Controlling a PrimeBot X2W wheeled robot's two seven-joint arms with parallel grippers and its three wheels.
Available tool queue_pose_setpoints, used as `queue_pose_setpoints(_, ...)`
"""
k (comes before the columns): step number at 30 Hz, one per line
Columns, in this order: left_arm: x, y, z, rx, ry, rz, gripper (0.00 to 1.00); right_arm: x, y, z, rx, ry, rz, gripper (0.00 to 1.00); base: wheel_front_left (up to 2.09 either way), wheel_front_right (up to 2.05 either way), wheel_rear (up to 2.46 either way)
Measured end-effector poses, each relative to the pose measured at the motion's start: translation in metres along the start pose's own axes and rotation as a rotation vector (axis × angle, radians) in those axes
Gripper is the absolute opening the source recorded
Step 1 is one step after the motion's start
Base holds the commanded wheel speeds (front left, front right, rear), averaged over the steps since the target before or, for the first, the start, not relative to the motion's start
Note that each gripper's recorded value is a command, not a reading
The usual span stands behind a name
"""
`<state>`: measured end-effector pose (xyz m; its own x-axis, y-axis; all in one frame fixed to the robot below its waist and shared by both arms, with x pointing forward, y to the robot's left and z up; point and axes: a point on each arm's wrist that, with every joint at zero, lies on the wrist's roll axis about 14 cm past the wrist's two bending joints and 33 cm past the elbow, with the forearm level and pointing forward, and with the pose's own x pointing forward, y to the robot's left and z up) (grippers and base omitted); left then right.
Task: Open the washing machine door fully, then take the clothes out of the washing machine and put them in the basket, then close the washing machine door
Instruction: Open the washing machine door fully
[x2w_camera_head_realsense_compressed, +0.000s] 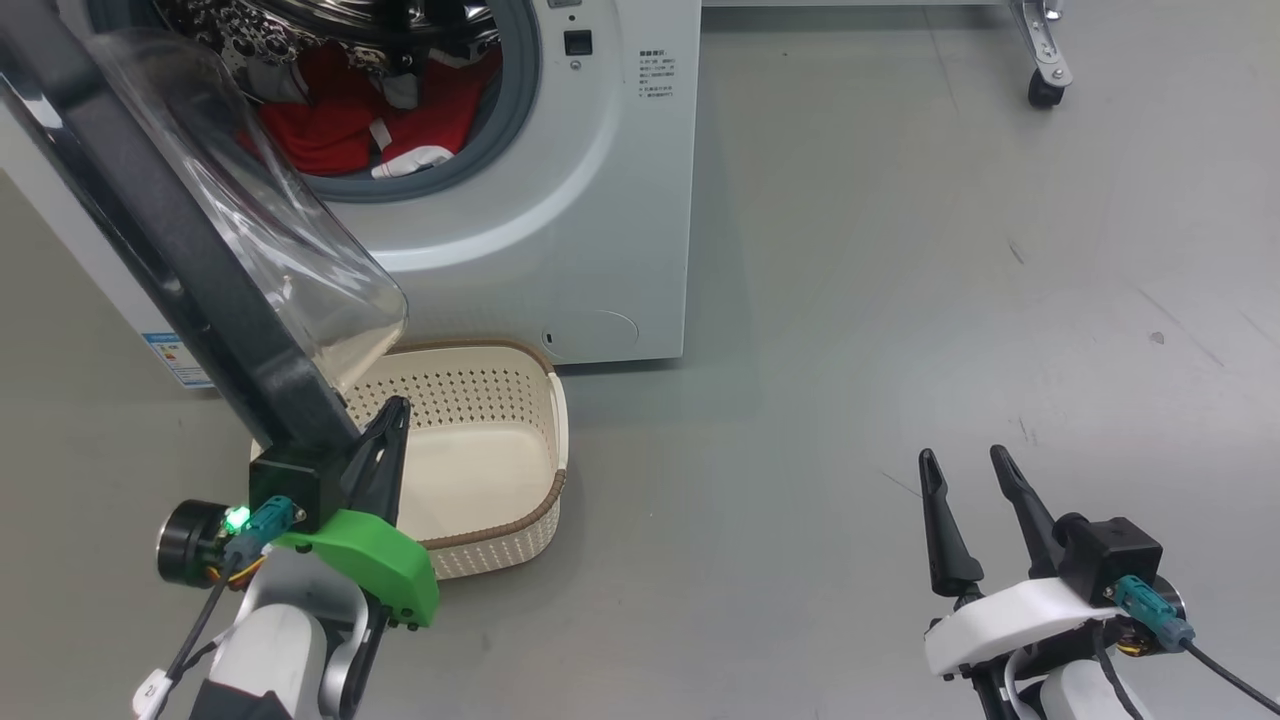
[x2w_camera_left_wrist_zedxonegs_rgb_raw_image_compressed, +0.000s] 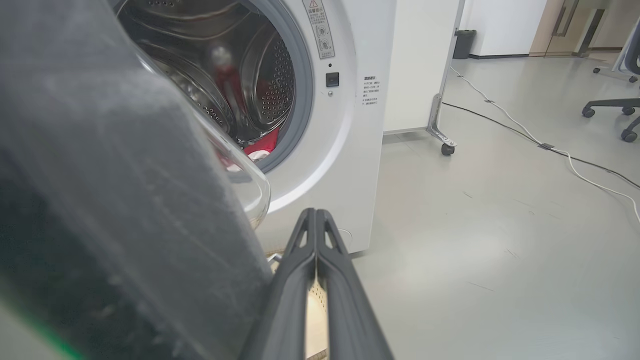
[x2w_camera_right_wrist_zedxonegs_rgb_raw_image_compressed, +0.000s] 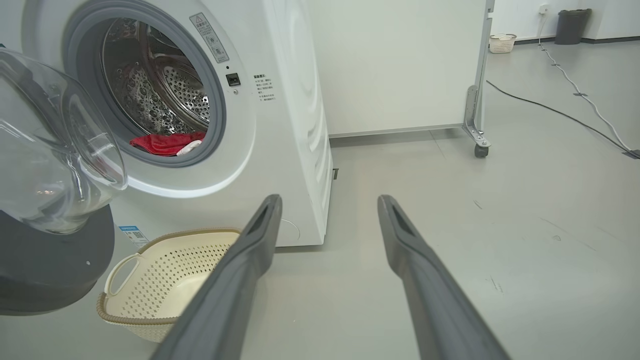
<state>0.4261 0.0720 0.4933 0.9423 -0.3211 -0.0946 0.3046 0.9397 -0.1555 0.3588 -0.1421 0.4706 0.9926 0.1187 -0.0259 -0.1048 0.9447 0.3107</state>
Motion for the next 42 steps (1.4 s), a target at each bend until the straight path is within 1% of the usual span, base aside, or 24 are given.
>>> queue_pose_setpoints(7, -0.004, 0.003, -0.004, -0.005, 0.010, 0.014, 0.00, 0.003, 0.002, 0.000, 0.002, 0.000, 0.008, 1.00, 0.00, 0.00, 0.00)
queue_pose_setpoints(22, -0.024, 0.025, -0.002, -0.023, -0.016, 0.093, 0.00, 0.012, 0.024, -0.004, -0.004, 0.013, 0.081, 1.00, 0.00, 0.00, 0.00)
queue_pose_setpoints(32, -0.042, 0.048, 0.007, -0.047, -0.062, 0.171, 0.00, 0.015, 0.044, -0.015, -0.007, 0.045, 0.147, 1.00, 0.00, 0.00, 0.00)
queue_pose_setpoints(42, -0.064, 0.081, 0.011, -0.065, -0.093, 0.284, 0.00, 0.023, 0.068, -0.022, -0.011, 0.069, 0.224, 1.00, 0.00, 0.00, 0.00)
